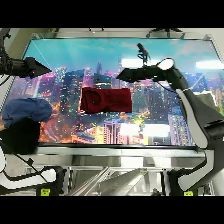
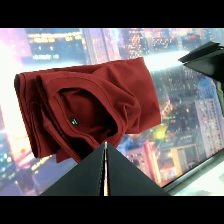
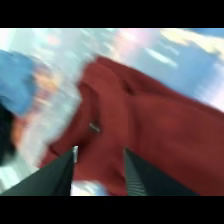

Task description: Fold the shirts.

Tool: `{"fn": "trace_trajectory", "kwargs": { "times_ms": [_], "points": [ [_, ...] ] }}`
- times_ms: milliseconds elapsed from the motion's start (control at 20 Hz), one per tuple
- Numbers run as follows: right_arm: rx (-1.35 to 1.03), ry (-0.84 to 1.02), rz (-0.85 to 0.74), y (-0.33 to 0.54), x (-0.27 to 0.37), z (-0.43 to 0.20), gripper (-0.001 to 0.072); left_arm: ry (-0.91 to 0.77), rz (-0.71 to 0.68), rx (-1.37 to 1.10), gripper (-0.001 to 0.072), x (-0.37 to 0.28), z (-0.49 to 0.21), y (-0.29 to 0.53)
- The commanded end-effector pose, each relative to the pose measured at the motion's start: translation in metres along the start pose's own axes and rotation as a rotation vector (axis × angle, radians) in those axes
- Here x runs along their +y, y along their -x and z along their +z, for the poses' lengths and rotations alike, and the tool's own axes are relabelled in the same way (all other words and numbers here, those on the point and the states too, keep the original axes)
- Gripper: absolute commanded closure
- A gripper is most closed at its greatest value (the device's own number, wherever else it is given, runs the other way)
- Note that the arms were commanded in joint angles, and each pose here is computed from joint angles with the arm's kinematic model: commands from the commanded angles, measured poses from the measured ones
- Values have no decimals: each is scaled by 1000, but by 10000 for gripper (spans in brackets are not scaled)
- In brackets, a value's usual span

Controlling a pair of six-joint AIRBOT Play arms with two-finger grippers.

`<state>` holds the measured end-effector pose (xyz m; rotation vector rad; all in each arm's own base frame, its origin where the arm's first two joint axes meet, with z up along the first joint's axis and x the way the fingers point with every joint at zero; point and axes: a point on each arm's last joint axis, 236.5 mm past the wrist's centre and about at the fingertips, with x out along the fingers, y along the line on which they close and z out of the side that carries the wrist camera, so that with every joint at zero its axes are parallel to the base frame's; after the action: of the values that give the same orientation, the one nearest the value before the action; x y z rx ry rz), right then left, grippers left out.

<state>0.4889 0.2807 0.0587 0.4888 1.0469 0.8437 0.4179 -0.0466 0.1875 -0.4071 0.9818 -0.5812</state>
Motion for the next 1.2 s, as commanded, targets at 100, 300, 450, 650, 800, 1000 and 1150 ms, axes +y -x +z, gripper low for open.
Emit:
{"fn": "trace_trajectory", "kwargs": {
  "times_ms": [100,300,450,650,800,1000,1150],
  "points": [
    [166,-164,-319,16,-114,-57,130,-5,-3,10,685,1,-3,-1],
    [236,-240,-270,-19,-138,-84,133,-6,-4,13,686,1,-4,-1],
    [259,-279,-204,-39,-137,-95,138,-20,-3,10,685,1,-3,-1],
    [256,-281,-86,-74,-110,-101,181,-21,-2,10,686,1,-3,-1],
    [210,-229,48,-87,-75,-88,591,-21,-3,11,685,1,-3,-1],
    [89,-124,139,-49,-16,-34,688,-21,-11,38,685,-1,-10,-1],
    [-132,-50,71,38,12,38,688,-20,-9,46,685,0,-12,-1]
  ]
}}
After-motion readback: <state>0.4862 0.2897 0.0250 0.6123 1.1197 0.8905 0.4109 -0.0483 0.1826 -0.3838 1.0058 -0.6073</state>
